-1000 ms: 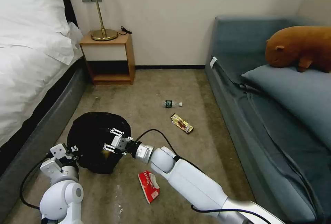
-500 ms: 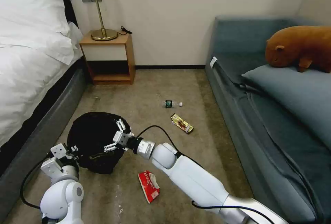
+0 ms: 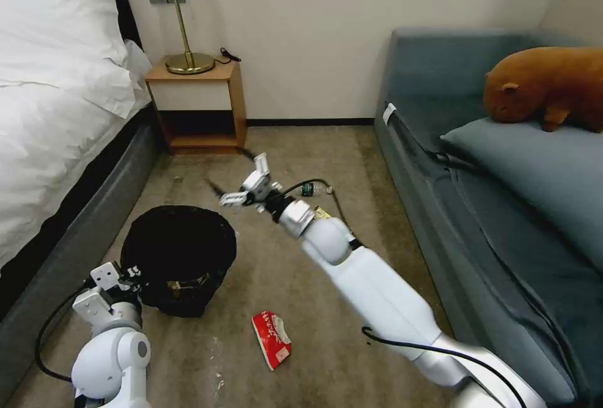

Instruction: Pick up the trash bin, then pick up the garbage on the floor and place it into the trash bin.

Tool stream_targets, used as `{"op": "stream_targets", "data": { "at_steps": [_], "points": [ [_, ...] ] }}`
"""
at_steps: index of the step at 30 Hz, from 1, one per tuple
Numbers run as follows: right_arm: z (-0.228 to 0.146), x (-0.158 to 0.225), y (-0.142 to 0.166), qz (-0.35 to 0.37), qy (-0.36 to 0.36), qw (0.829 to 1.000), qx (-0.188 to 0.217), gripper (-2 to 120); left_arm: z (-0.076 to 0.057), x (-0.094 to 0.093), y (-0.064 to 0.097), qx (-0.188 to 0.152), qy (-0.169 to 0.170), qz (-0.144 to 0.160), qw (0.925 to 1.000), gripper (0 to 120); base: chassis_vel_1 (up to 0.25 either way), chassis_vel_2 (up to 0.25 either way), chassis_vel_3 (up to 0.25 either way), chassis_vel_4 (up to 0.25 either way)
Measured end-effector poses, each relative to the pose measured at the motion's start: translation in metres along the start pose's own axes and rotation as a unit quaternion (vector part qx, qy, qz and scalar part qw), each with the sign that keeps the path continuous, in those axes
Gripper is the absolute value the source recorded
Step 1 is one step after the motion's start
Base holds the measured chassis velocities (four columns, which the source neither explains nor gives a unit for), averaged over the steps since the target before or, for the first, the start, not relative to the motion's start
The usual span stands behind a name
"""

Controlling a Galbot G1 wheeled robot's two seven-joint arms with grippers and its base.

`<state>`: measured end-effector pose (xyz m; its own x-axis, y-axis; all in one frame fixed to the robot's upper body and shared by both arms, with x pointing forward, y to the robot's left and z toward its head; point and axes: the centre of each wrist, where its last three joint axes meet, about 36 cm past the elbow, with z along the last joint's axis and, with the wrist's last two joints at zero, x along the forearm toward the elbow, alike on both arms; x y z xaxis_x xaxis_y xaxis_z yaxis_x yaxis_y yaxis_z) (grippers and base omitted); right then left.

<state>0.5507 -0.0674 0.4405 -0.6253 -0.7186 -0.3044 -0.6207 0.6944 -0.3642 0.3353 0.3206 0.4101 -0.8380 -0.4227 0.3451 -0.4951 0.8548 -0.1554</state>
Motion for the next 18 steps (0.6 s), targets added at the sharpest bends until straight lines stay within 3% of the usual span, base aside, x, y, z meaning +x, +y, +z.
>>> {"op": "stream_targets", "data": {
  "at_steps": [7,12,18],
  "points": [
    [0.005,0.036,-0.019,0.067,0.055,0.996,-0.02,100,-0.002,-0.001,0.001,-0.001,-0.002,0.0,1.0,4,0.0,0.0,0.0,0.0],
    [0.025,0.082,-0.004,0.118,0.131,0.982,-0.067,100,-0.001,0.0,0.002,-0.001,-0.001,0.002,1.0,4,0.0,0.0,0.0,0.0],
    [0.045,0.119,0.015,0.112,0.161,0.976,-0.094,100,0.002,0.001,0.001,-0.002,0.003,0.003,1.0,4,0.0,0.0,0.0,0.0]
  ]
}}
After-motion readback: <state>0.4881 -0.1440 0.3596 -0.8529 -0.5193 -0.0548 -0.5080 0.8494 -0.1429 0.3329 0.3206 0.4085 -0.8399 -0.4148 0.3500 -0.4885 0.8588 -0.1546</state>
